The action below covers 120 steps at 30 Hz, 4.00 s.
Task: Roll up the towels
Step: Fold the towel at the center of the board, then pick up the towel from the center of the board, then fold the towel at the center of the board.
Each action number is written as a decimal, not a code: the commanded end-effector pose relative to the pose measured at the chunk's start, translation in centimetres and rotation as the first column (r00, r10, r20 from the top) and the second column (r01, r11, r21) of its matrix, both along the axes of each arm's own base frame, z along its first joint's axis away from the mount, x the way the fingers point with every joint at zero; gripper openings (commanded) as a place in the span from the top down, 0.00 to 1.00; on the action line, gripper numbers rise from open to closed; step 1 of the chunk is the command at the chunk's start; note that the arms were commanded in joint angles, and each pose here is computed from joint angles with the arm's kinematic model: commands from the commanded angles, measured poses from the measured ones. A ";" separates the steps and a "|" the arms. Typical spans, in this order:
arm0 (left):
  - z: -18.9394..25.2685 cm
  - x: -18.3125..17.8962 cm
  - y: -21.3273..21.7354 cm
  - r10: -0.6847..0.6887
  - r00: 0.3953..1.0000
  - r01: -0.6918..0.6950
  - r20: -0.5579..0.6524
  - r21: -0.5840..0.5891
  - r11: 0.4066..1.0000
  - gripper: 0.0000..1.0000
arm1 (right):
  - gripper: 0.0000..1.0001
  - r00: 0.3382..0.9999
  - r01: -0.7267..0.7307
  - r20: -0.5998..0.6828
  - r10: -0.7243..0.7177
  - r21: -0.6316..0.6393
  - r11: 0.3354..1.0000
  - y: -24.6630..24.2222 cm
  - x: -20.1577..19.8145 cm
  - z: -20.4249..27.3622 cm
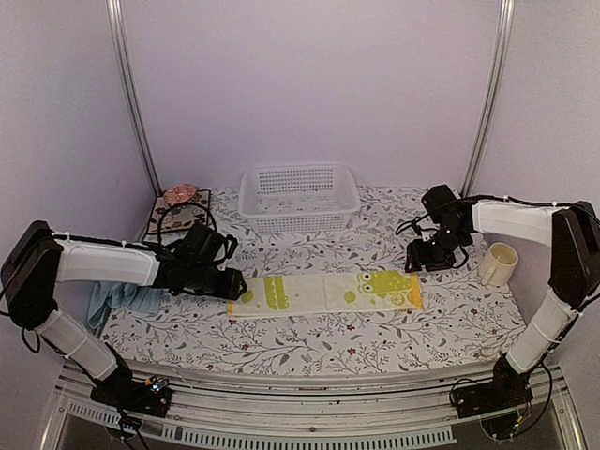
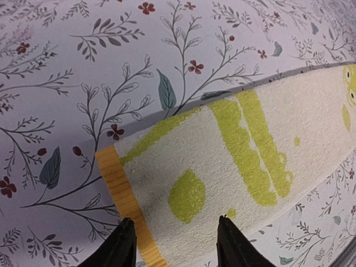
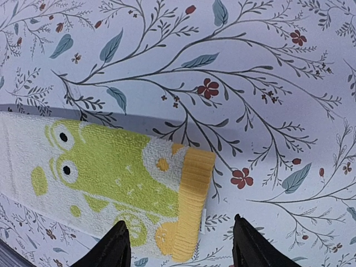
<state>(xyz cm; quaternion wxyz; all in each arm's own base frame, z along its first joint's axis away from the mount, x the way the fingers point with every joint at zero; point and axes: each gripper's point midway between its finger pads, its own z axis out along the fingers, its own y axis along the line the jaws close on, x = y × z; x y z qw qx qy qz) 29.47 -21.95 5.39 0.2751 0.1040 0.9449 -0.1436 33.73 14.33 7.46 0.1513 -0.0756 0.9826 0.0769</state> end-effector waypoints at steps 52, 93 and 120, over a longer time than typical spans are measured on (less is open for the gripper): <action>1.4 1.3 -1.6 -0.014 0.999 0.014 0.033 0.007 1.000 0.52 | 0.50 0.992 0.108 -0.076 -0.098 0.138 0.985 -0.9 -1.4 -4.0; 1.1 1.1 -1.3 0.019 0.999 -0.019 0.042 0.000 1.000 0.51 | 0.98 0.985 0.172 -0.022 -0.170 0.102 0.980 -3.3 0.4 -2.5; 0.3 1.5 -0.8 0.064 0.998 -0.064 0.016 0.040 0.997 0.51 | 0.98 0.963 -0.267 0.127 0.236 0.369 0.890 7.4 -1.4 7.5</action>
